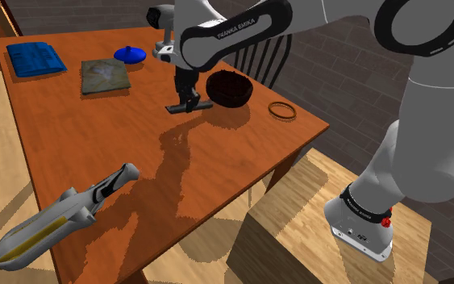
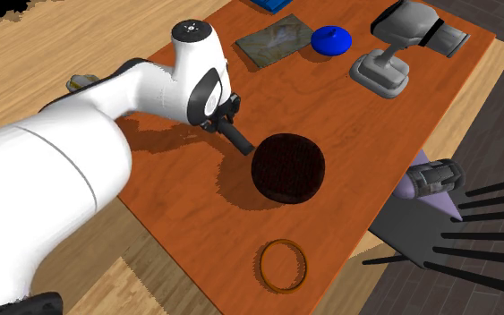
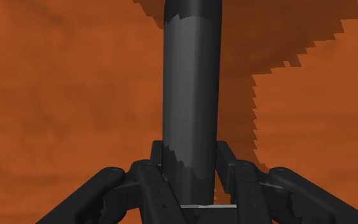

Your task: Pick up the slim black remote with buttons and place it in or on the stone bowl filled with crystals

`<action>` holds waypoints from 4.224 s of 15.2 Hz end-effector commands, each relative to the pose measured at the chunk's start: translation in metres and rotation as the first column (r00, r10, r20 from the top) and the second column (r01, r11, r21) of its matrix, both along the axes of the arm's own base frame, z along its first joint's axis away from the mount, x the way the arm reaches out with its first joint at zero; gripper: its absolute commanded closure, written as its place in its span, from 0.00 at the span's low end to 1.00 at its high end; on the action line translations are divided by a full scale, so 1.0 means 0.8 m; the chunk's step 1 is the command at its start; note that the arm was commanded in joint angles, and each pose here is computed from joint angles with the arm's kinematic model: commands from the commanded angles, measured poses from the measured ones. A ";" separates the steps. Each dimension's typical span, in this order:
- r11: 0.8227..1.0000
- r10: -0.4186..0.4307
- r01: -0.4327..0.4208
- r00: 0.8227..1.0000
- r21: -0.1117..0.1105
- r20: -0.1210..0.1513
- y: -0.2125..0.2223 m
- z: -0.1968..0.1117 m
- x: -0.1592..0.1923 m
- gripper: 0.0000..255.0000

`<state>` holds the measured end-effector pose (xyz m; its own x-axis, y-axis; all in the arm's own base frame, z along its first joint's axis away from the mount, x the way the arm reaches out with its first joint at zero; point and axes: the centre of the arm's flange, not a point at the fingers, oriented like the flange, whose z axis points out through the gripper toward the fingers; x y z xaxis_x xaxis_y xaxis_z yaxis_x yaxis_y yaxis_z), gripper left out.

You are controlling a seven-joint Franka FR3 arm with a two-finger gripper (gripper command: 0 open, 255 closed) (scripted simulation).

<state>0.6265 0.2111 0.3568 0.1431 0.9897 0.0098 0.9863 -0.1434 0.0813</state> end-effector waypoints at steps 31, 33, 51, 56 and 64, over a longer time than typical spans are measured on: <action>1.000 0.000 0.000 1.000 0.000 0.000 -0.115 0.158 0.003 1.00; 1.000 0.000 0.000 1.000 0.000 0.000 -0.148 0.157 0.004 1.00; 1.000 0.000 0.000 1.000 0.000 0.000 -0.273 0.085 0.008 1.00; 1.000 0.000 0.000 1.000 0.000 0.000 -0.273 0.076 0.008 1.00; 1.000 0.000 0.000 1.000 0.000 0.000 -0.273 0.076 0.008 0.00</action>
